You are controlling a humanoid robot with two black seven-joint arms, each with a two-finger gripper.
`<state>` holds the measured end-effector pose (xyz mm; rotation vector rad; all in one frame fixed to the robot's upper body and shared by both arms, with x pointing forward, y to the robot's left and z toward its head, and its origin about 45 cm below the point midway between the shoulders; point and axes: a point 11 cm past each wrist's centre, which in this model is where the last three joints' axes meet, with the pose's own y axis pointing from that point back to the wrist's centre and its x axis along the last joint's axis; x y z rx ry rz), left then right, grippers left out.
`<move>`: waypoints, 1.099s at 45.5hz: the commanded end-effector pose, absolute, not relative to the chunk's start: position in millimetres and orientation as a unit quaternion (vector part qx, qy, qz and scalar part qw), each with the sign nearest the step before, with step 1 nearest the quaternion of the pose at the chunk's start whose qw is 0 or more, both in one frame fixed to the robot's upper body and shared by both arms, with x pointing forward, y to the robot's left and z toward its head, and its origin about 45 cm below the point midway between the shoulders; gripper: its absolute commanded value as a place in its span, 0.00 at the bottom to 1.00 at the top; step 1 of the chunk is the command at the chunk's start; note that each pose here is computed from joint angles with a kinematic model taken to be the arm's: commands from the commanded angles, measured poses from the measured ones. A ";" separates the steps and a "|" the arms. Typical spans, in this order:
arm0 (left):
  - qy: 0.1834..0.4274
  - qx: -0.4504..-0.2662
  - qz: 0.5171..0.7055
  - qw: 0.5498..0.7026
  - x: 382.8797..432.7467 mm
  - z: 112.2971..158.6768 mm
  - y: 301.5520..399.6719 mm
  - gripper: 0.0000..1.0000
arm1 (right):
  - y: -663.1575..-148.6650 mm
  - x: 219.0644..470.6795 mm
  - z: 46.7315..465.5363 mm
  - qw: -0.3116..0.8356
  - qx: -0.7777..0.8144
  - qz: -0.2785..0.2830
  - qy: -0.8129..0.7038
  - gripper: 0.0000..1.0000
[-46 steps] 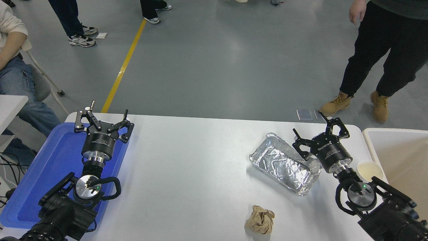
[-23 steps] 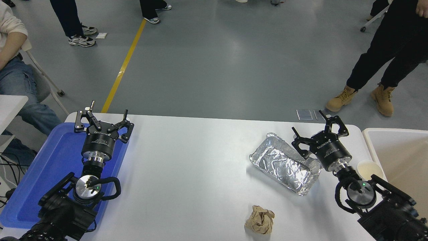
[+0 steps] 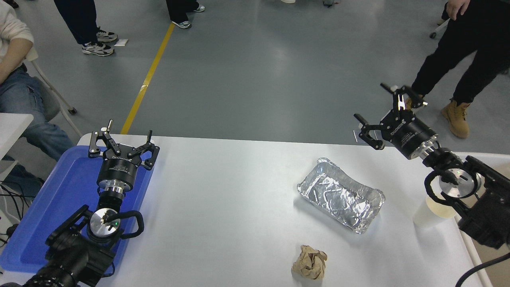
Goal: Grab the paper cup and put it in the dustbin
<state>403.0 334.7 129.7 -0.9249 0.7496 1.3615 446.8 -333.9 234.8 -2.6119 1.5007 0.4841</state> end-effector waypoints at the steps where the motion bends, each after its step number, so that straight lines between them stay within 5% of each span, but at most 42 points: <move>1: 0.326 -0.402 0.592 0.618 403.0 129.7 334.7 1.00 | -329.8 458.0 291.7 -0.079 -0.894 0.051 0.438 1.00; 37: 0.326 -0.401 0.592 0.619 403.0 129.8 335.2 1.00 | -344.7 440.8 379.0 -0.555 -0.779 -0.154 0.248 1.00; 50: 0.325 -0.401 0.591 0.620 403.7 130.8 334.7 1.00 | -321.8 402.6 367.9 -0.633 -0.744 -0.180 0.117 1.00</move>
